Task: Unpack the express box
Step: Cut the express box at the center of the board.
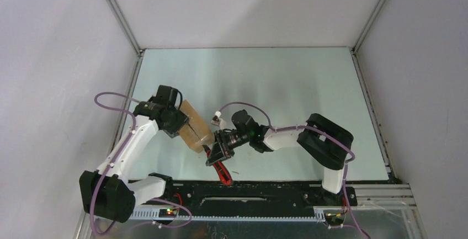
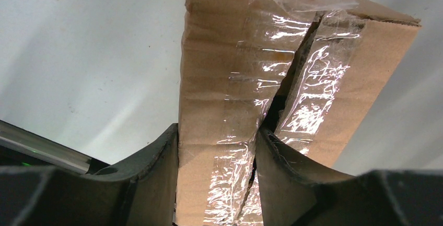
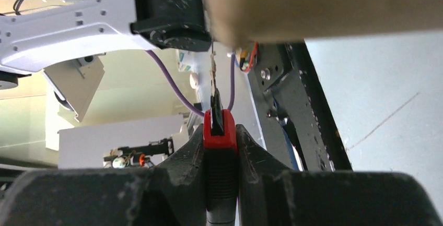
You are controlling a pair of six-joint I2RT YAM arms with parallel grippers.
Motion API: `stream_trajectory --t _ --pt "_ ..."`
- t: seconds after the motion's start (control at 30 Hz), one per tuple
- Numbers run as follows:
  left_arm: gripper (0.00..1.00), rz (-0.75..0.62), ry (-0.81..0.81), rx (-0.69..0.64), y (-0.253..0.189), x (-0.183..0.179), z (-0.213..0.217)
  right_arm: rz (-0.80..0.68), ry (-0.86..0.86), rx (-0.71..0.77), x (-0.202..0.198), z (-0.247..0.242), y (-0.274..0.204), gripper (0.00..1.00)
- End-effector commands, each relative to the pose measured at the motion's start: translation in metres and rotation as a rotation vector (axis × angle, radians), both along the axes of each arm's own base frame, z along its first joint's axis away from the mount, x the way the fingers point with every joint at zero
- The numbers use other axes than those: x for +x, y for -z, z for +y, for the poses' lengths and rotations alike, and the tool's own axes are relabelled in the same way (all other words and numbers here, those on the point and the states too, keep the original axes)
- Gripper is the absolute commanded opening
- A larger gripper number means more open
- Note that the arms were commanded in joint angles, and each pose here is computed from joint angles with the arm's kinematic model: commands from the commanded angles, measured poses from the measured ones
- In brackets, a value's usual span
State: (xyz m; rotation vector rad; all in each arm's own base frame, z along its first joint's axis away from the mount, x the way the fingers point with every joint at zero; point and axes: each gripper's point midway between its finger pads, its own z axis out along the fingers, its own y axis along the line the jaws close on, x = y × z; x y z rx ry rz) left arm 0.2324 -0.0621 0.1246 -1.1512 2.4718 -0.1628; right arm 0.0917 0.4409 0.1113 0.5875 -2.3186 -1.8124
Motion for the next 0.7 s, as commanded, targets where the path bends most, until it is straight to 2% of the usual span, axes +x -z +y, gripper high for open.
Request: stream_trajectory --t 0.0,0.33,0.67 --pt "0.00 -0.076 0.014 -0.024 -0.017 0.009 -0.008 -0.085 0.085 0.051 0.019 0.012 -0.022 0.00" --pt "0.00 -0.080 0.017 -0.046 -0.018 0.007 -0.012 -0.080 0.106 0.068 0.030 0.019 -0.020 0.00" --pt "0.00 -0.077 0.020 -0.027 -0.016 0.010 -0.010 -0.105 0.081 0.054 0.021 0.015 -0.023 0.00"
